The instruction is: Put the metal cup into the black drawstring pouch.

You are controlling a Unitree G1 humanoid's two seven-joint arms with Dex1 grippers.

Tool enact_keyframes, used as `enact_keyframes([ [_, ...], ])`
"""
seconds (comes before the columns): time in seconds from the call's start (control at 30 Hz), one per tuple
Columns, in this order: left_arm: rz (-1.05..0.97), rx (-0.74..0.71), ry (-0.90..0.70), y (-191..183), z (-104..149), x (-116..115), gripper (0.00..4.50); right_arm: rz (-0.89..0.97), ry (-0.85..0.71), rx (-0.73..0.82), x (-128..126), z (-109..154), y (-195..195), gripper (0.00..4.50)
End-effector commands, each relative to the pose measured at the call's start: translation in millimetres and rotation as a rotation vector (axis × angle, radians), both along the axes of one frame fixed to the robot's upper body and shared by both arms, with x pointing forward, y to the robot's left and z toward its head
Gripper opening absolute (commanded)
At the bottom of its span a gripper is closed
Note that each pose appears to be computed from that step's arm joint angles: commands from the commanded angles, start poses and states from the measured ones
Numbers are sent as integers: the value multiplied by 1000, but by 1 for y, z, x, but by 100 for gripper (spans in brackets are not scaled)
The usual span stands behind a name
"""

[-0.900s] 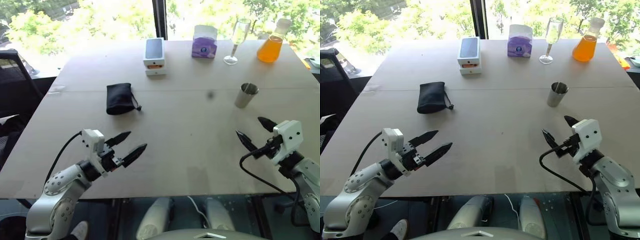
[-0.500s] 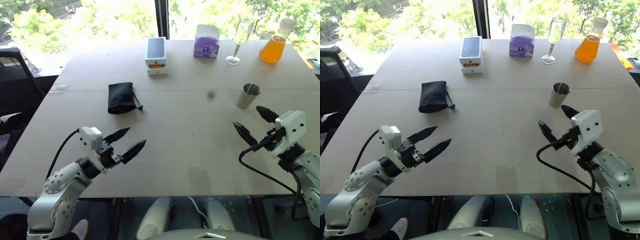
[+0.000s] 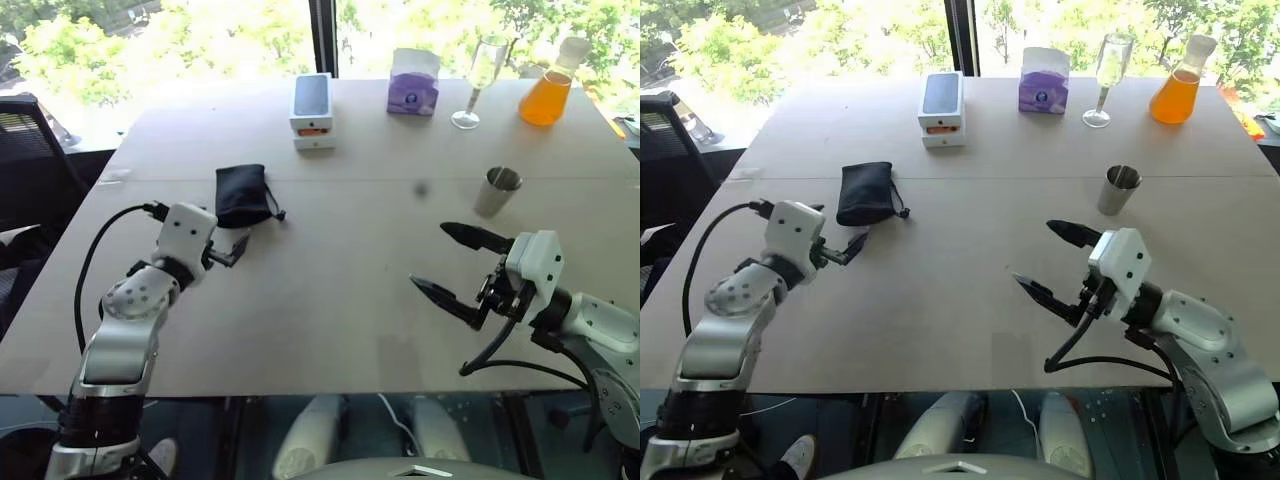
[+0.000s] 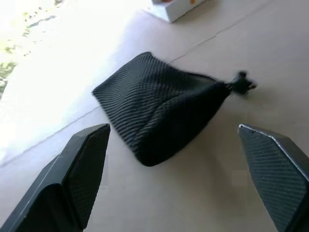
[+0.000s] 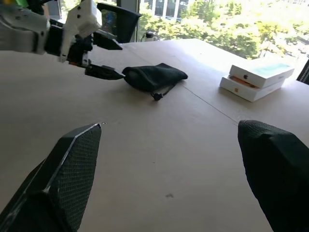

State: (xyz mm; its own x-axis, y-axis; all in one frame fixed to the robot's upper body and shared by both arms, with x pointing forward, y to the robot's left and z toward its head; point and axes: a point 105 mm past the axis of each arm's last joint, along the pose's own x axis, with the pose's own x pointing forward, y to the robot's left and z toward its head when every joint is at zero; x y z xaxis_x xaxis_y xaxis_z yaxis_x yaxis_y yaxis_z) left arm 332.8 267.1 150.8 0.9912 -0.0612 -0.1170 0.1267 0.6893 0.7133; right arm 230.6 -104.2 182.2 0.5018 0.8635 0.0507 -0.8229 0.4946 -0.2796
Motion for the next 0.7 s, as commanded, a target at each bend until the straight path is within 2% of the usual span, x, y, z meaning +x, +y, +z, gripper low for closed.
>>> enact_keyframes([
  [0.03, -38, 274, -122, -7, 25, 4, 444, 30, -48, 0, -4, 5, 2, 450],
  [0.2, -11, 490, -67, 2, 24, 17, 444, 17, -44, 1, -5, -6, 1, 450],
  [0.3, 0, 557, -59, 2, 25, 23, 444, 1, -46, 4, -5, -11, 1, 450],
  [0.53, -17, 553, -15, -12, 17, 32, 444, -26, -52, 3, -6, -19, -1, 450],
  [0.7, -33, 531, 50, -12, 12, 24, 444, -24, -54, 3, -7, -17, -1, 450],
])
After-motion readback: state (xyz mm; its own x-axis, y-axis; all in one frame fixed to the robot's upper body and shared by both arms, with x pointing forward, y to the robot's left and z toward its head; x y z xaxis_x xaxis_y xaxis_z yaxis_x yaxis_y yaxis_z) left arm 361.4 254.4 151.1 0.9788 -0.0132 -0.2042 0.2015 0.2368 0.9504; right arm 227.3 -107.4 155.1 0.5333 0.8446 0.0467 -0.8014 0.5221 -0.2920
